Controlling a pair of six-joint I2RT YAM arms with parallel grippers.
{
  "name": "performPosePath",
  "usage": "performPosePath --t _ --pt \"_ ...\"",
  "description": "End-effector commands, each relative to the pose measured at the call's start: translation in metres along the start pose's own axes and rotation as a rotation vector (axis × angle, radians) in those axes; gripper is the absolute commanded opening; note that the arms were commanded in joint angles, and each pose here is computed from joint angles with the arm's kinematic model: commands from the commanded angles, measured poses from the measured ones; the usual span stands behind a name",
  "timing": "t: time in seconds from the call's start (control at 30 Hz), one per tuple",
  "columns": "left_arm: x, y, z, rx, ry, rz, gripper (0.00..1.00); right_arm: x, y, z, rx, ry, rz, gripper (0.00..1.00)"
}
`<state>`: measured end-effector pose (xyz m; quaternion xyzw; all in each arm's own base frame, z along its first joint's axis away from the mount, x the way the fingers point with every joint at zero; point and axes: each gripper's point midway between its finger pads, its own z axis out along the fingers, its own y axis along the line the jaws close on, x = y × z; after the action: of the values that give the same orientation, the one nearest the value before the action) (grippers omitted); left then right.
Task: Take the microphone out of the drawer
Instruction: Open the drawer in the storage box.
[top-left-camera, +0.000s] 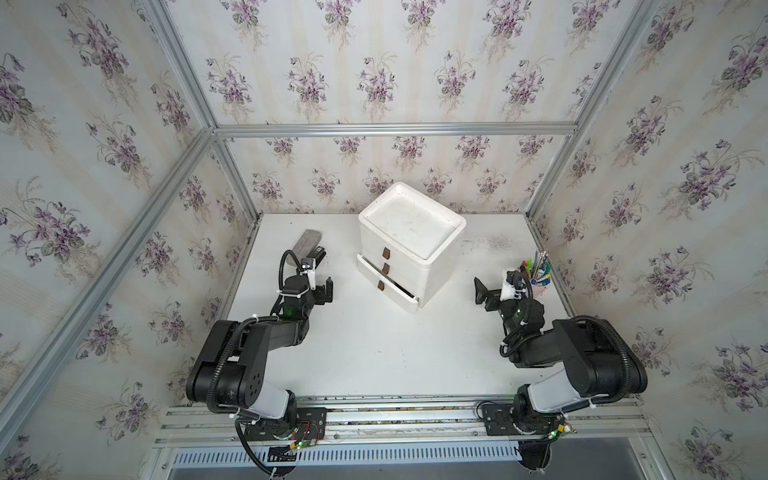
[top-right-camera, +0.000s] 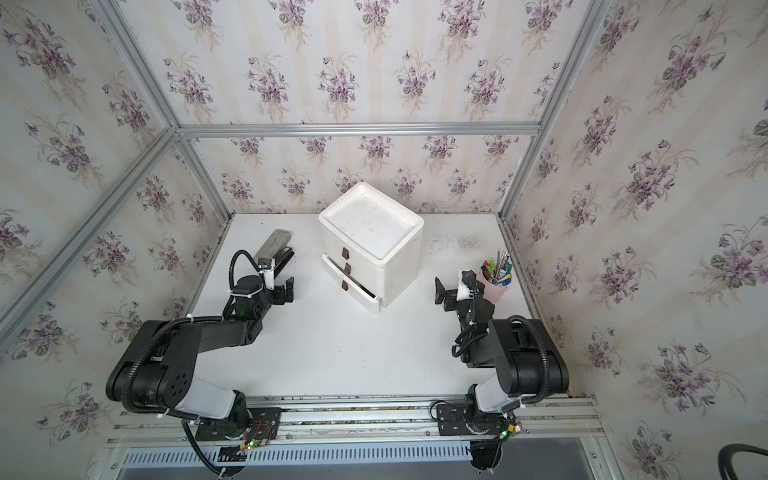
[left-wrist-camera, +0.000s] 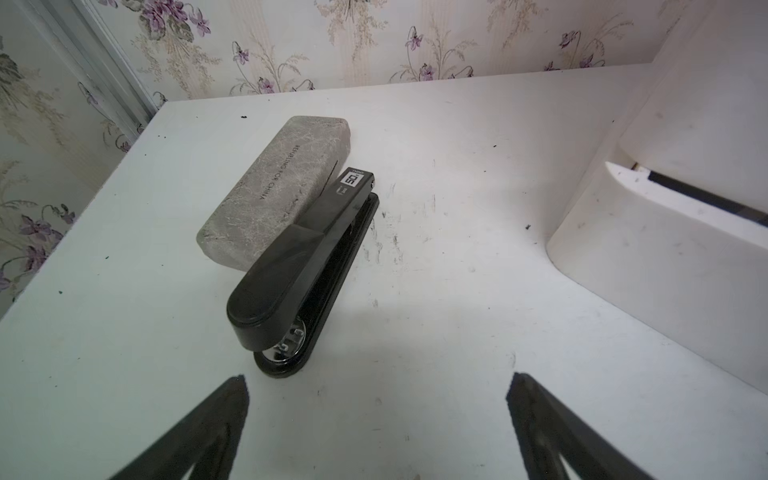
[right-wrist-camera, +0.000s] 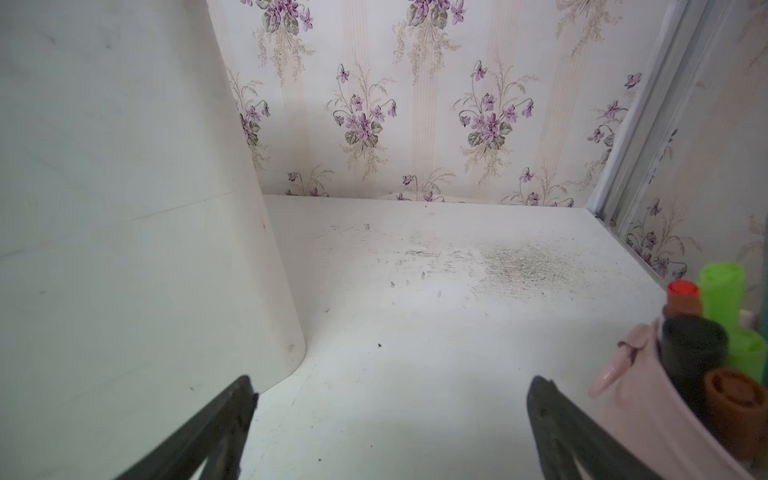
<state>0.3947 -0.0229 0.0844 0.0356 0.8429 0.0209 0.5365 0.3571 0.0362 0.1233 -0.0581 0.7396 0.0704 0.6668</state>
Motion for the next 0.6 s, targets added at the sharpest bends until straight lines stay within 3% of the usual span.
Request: performPosePath --t 0.0,0.57 --pt "-0.0046 0.0011 -0.0002 -0.007 -0.018 -0.002 0.99 -0.008 0.0015 0.0006 -0.009 -0.031 -0.026 1.0" --pt "-0.0047 0.0009 -0.0001 -0.003 -0.018 -0.004 0.99 -0.0081 0.0013 0.0005 -0.008 -0.031 -0.028 1.0"
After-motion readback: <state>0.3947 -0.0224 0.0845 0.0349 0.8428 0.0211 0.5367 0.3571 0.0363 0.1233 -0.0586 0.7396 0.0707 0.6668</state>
